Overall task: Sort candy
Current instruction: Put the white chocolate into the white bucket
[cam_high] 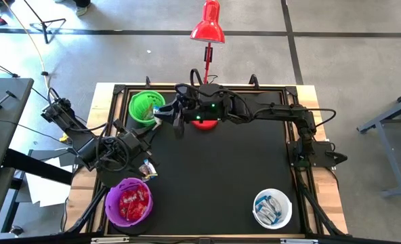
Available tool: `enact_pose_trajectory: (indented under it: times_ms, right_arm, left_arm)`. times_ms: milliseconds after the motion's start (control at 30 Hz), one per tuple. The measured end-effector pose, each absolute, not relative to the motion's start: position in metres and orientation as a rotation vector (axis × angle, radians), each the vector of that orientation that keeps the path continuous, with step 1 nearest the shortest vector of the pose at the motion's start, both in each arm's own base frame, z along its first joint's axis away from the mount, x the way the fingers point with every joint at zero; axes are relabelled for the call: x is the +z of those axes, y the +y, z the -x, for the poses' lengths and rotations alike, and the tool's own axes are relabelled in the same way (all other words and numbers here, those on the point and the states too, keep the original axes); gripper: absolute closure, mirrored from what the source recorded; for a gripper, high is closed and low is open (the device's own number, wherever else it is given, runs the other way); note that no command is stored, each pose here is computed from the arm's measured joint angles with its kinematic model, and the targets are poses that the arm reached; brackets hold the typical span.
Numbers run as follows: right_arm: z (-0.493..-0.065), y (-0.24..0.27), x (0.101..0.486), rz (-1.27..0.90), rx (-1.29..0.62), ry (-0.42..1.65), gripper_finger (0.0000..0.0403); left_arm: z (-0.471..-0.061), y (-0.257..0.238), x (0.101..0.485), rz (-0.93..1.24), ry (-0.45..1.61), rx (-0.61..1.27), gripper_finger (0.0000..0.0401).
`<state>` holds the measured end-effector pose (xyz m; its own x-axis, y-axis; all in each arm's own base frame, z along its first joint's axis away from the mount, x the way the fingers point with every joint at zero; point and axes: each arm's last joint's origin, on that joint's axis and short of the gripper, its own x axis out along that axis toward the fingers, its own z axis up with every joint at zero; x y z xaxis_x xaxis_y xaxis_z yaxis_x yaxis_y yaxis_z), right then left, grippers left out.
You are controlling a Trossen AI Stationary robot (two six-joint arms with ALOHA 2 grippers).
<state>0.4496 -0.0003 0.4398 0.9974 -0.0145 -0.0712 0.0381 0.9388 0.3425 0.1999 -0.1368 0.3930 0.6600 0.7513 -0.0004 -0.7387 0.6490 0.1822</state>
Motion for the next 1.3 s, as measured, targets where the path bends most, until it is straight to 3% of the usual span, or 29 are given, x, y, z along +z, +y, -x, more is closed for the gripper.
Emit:
enact_pose_trajectory:
  times_ms: [233, 500, 1000, 1300]
  right_arm:
    - [-0.449, 0.0, 0.44, -0.343, -0.019, 0.07, 0.0393]
    - [-0.449, 0.001, 0.439, -0.342, -0.02, 0.079, 0.0389]
    - [-0.449, -0.002, 0.434, -0.33, -0.046, 0.127, 0.0401]
    - [-0.437, -0.011, 0.435, -0.326, -0.171, 0.198, 0.0402]
  left_arm:
    - [-0.2, -0.137, 0.393, -0.174, 0.077, 0.854, 0.0387]
    - [-0.2, -0.137, 0.393, -0.177, 0.092, 0.823, 0.0374]
    - [-0.198, -0.136, 0.396, -0.223, 0.115, 0.806, 0.025]
    - [-0.186, -0.145, 0.406, -0.212, 0.099, 0.748, 0.0239]
